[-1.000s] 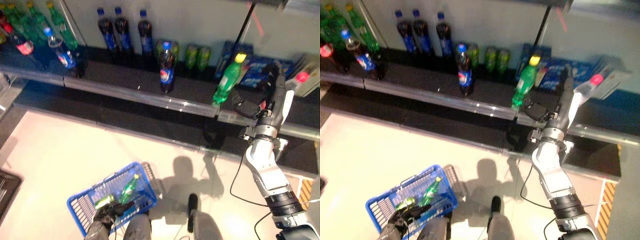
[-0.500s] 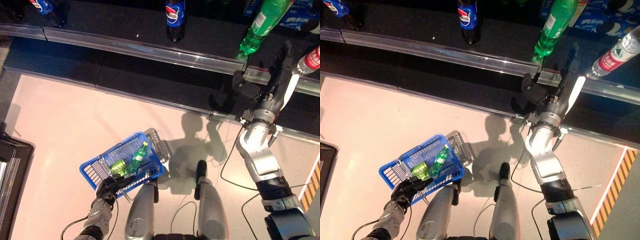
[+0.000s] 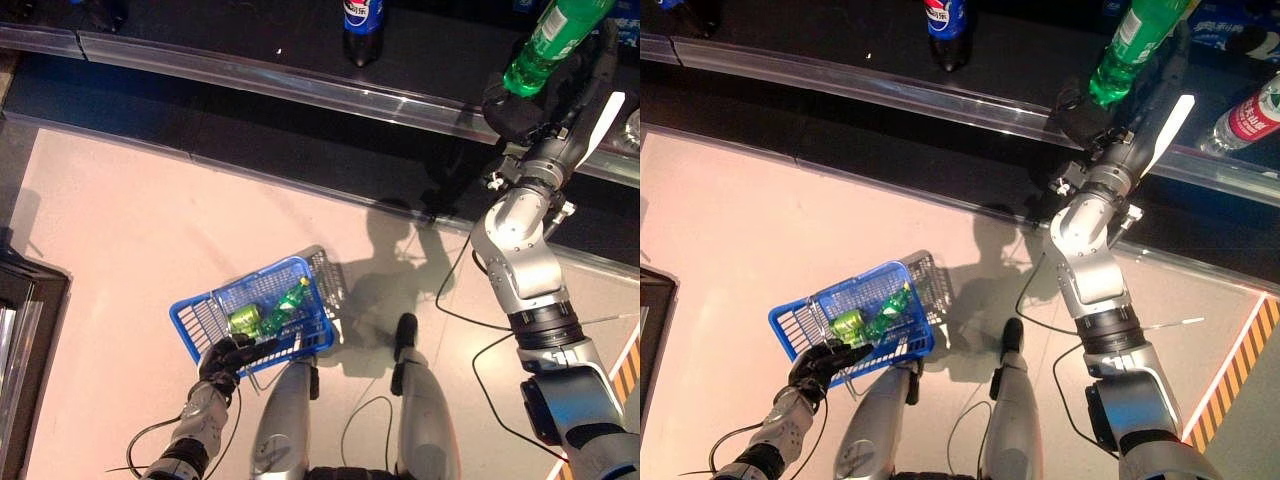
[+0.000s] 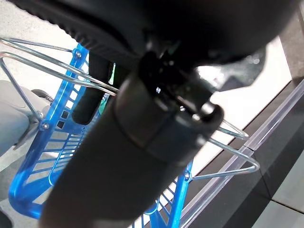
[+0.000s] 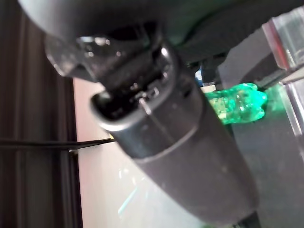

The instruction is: Pick up the drink and place into the basket.

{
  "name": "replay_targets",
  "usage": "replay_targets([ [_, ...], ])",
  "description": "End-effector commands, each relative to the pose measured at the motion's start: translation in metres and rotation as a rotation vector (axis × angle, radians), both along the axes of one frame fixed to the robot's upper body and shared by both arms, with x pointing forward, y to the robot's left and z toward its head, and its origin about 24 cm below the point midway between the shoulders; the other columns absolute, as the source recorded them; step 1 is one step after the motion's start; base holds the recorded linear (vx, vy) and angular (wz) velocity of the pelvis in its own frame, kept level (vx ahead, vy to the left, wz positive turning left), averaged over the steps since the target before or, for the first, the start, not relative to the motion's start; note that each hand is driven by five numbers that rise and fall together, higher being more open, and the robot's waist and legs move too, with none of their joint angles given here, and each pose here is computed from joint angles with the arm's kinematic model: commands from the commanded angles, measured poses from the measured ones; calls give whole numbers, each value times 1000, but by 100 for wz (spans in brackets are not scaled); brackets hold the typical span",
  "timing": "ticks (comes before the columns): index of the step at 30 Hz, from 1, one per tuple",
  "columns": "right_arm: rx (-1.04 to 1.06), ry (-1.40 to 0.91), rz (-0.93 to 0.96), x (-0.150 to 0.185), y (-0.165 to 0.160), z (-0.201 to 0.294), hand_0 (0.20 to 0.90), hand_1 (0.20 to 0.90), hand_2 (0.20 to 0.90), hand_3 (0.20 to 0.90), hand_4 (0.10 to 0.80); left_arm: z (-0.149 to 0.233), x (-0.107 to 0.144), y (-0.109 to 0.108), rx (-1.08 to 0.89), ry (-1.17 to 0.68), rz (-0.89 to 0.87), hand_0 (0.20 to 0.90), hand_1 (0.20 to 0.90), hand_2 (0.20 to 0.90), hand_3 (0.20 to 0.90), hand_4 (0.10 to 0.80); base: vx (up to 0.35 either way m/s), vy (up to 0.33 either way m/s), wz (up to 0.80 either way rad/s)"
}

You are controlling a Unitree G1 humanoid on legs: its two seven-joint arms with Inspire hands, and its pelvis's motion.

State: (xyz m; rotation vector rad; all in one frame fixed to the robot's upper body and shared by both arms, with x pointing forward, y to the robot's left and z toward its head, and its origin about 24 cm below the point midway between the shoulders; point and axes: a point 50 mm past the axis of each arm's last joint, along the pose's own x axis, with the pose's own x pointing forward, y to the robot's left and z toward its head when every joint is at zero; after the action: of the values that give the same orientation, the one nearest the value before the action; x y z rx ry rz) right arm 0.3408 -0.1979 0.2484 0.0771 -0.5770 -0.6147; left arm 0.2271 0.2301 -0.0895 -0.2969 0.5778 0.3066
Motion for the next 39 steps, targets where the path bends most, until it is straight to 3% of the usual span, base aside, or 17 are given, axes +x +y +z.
replay_targets([
  [1,-17,-298,-43,-23,-10,76,900,900,900,900,800,-15,-26,-22,-80,31,-91,300,300,300,200,100,31,-6,0],
  [32,84,-341,-178,-17,-50,139,900,900,900,900,800,-8,-25,-13,-92,36,-94,300,300,300,200,100,7,1,0],
  [39,46,-338,-287,-19,-62,161,900,900,900,900,800,-3,-24,-6,-94,23,-83,300,300,300,200,100,-5,-1,0],
])
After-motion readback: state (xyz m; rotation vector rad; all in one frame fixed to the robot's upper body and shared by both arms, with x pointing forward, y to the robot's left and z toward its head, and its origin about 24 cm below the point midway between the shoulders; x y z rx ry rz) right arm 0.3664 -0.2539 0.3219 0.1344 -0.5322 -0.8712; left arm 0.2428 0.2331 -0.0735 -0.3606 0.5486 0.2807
